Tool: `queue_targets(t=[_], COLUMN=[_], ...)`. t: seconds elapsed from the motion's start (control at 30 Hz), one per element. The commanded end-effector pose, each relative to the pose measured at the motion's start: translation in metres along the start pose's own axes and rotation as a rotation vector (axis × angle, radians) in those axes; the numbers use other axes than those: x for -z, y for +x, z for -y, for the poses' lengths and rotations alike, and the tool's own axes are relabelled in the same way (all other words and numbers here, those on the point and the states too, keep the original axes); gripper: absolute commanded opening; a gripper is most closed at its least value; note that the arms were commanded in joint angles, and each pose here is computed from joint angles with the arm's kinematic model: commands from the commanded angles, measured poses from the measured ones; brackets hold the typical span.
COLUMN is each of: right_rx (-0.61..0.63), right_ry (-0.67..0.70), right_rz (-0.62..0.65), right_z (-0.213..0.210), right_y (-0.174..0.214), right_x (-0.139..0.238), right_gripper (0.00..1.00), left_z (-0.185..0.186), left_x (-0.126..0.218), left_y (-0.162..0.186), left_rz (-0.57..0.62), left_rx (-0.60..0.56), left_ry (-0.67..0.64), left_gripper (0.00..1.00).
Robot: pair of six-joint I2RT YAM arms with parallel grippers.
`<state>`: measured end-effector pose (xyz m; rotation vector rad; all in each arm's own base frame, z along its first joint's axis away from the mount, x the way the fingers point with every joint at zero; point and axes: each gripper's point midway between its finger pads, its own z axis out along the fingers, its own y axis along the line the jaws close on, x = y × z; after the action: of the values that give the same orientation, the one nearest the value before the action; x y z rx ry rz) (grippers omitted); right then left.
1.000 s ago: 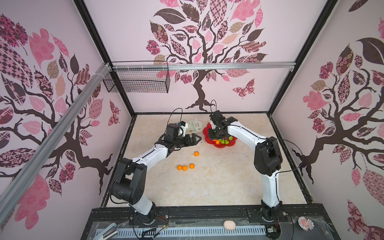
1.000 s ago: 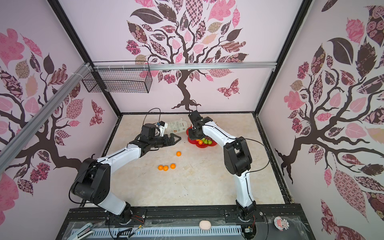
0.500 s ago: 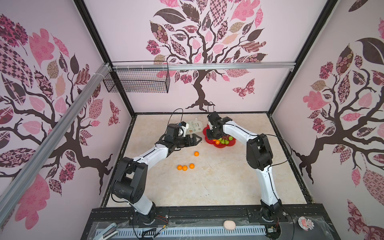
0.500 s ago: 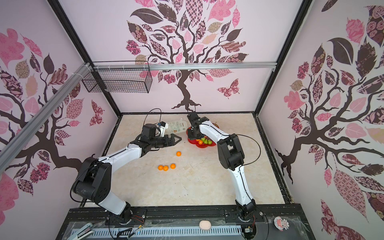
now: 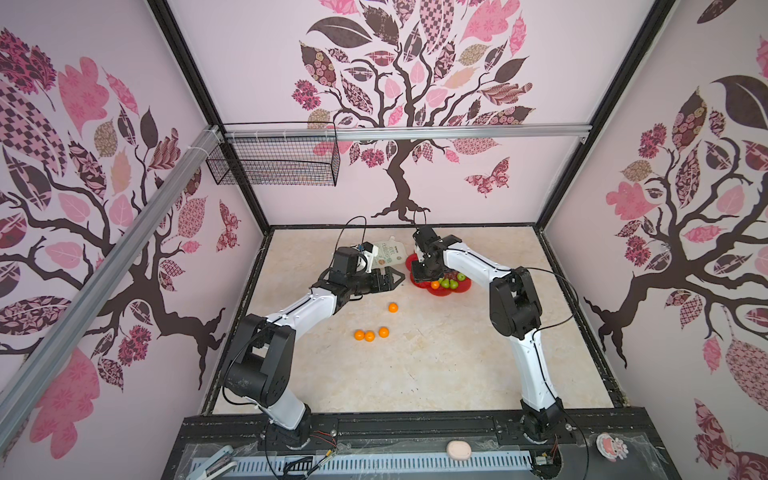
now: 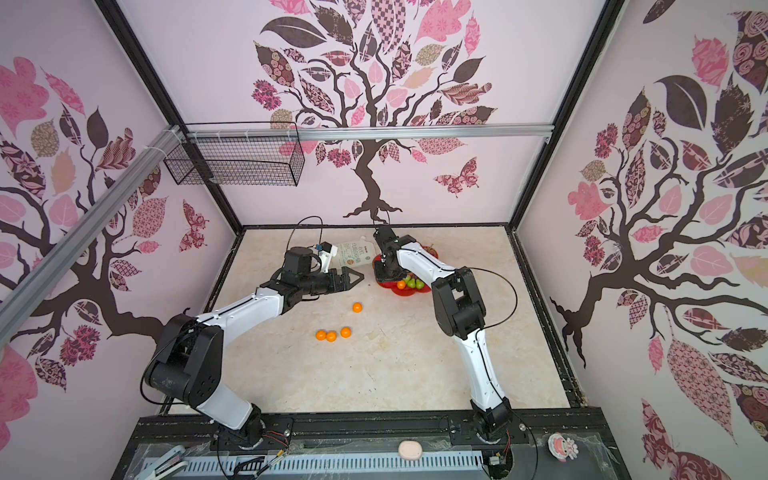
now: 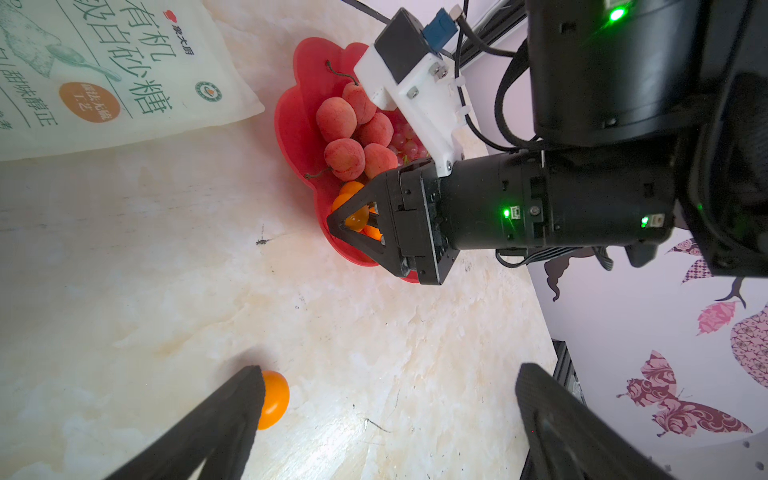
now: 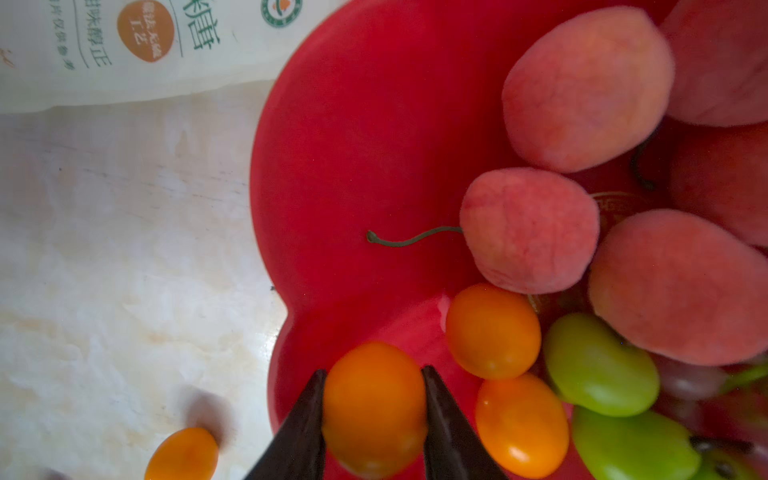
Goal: Place and organize the fake fruits in the fruit bowl
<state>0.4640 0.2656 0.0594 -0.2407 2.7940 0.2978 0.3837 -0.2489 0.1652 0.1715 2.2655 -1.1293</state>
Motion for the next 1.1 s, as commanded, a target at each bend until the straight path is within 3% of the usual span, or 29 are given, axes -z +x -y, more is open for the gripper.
queue_targets(t=[0.0, 0.6, 1.07], right_rx=[0.009, 0.005, 0.122], right_ry=[0.012, 0.019, 0.007], right_rz=[-0.030, 0.085, 0.114], right_z=[0.004, 0.000, -0.049], right_y=[0.002, -0.017, 0.040], right_x=[-0.010, 0.053, 0.085], right_gripper=[0.40, 0.48, 0.48], left_z=[0.002, 0.010, 0.001], left_x=[-0.001, 0.037, 0.087], left_y=[0.001, 0.012, 0.054], left_rz=[0.006, 0.029, 0.090], left_rx=[-0.012, -0.001, 0.048], left_ry=[0.013, -0.073, -0.207], left_gripper=[0.99, 0.98, 0.98])
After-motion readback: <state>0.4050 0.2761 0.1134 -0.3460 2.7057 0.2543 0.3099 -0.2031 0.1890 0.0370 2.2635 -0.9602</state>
